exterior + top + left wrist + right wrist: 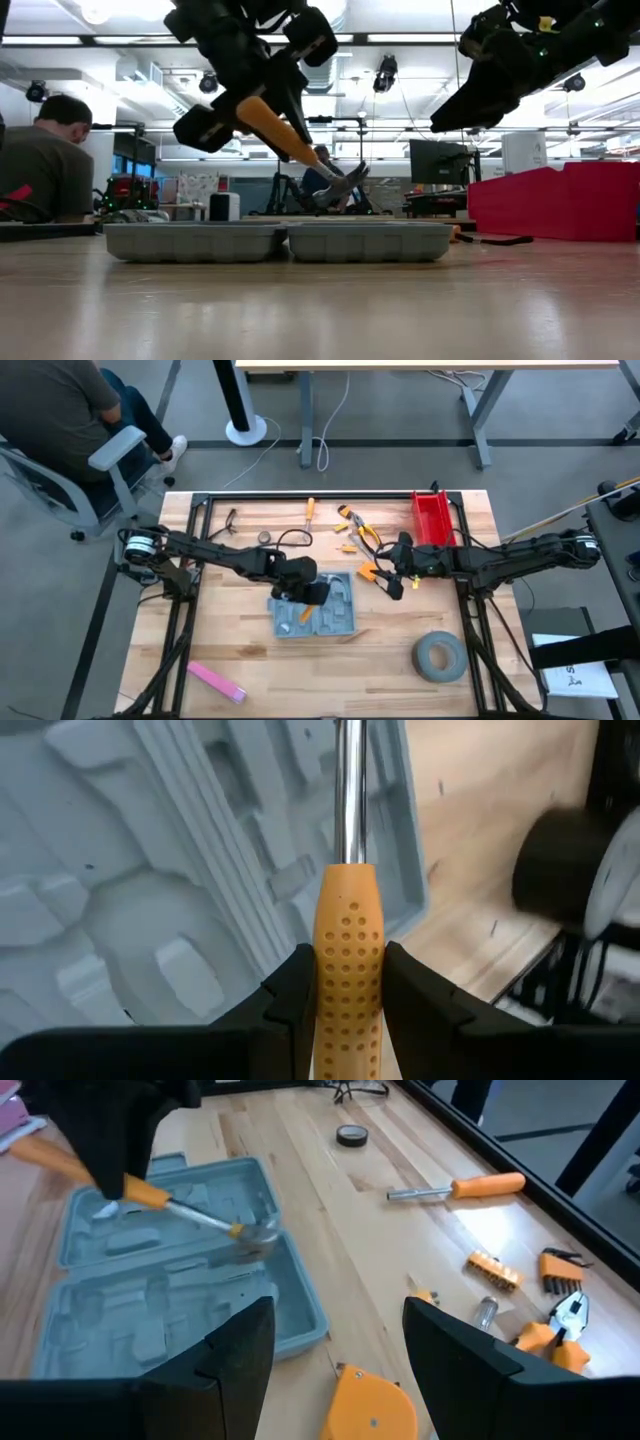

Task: Prefit tool cases
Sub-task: Put the yellow hammer into the gray pre-fit tool case

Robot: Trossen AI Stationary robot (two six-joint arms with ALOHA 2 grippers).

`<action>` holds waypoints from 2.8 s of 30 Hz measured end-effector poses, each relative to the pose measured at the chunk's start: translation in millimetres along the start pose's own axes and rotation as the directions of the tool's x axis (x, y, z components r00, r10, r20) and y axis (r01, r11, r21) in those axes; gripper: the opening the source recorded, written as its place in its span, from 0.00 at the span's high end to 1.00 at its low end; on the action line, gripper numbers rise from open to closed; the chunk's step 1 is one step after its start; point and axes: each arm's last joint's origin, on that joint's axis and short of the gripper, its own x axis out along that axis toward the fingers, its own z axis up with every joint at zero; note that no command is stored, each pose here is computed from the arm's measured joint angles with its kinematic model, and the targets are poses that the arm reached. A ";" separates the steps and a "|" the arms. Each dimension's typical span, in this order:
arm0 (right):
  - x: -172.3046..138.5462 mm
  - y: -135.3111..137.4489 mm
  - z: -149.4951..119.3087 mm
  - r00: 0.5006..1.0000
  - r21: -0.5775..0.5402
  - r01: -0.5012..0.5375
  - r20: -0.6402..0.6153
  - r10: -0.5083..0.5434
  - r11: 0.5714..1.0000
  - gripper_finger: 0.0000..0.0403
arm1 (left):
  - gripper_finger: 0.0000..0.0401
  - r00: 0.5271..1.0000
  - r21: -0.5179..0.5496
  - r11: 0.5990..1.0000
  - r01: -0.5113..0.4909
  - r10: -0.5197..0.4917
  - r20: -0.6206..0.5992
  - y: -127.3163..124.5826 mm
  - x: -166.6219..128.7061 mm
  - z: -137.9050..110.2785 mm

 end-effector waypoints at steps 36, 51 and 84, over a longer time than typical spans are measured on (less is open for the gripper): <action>0.0 0.1 -1.4 1.000 -0.107 -0.009 -0.013 0.008 0.994 0.51 | 0.78 0.942 -0.247 0.934 -0.259 0.301 0.151 -69.4 62.8 -7.1; 0.1 0.2 -0.6 1.000 -0.131 -0.010 -0.003 0.009 0.991 0.51 | 0.78 0.922 -0.344 0.895 -0.285 0.354 0.157 -64.8 62.2 -17.5; 0.0 0.3 -0.3 1.000 -0.115 -0.012 0.001 0.013 0.993 0.51 | 0.78 0.906 -0.322 0.904 -0.282 0.361 0.221 -59.7 68.6 -13.3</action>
